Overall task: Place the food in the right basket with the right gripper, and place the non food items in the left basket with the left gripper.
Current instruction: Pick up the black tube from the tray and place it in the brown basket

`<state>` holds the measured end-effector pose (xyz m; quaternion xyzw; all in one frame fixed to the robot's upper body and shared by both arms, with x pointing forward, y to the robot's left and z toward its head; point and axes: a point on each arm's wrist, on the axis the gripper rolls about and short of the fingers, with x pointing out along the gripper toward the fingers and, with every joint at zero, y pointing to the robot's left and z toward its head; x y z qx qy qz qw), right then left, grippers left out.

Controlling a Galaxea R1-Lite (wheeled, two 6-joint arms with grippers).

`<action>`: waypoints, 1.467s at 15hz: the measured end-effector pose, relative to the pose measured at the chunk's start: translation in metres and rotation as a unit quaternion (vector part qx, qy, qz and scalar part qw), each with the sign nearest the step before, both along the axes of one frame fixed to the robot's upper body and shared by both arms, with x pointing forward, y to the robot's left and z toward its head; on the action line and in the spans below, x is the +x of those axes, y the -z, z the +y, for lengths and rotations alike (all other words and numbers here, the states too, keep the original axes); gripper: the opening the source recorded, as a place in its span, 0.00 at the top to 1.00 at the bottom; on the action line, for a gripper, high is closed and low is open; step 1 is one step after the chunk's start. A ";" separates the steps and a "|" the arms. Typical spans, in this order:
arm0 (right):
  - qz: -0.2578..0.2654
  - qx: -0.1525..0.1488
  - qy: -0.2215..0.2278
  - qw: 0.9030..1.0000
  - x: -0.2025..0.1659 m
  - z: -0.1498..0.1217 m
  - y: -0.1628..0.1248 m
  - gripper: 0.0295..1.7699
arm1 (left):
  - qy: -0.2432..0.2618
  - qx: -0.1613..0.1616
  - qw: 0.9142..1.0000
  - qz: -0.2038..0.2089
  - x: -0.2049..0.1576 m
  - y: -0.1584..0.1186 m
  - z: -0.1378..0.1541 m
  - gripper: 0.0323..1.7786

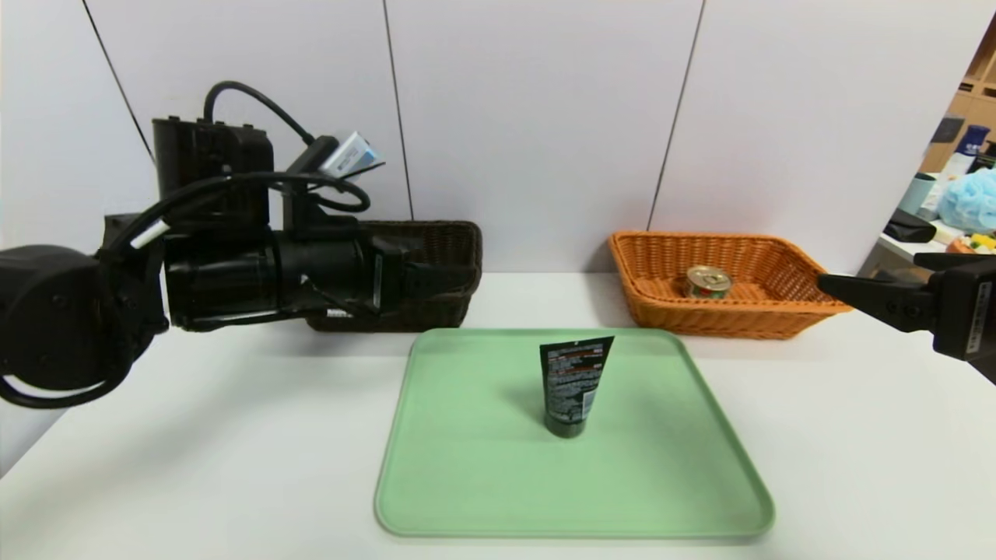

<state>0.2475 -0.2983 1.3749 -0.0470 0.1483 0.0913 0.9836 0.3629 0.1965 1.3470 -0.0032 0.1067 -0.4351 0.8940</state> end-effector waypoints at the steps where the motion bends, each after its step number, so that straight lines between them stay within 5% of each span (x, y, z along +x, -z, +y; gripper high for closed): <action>1: 0.000 0.000 0.000 1.000 0.000 0.000 0.000 0.04 | 0.020 -0.005 1.000 -0.010 -0.005 0.008 -0.003 0.07; 7: -0.004 0.001 0.003 1.000 -0.004 -0.001 -0.002 0.04 | 0.096 -0.025 0.994 -0.053 -0.018 0.051 -0.038 0.06; 12: -0.006 0.015 0.010 1.000 -0.009 -0.003 -0.003 0.04 | 0.129 -0.013 0.991 -0.015 -0.024 0.086 -0.059 0.05; 22: -0.001 0.015 0.024 1.000 -0.019 -0.008 0.006 0.04 | 0.161 -0.037 0.986 -0.002 -0.019 0.097 -0.094 0.05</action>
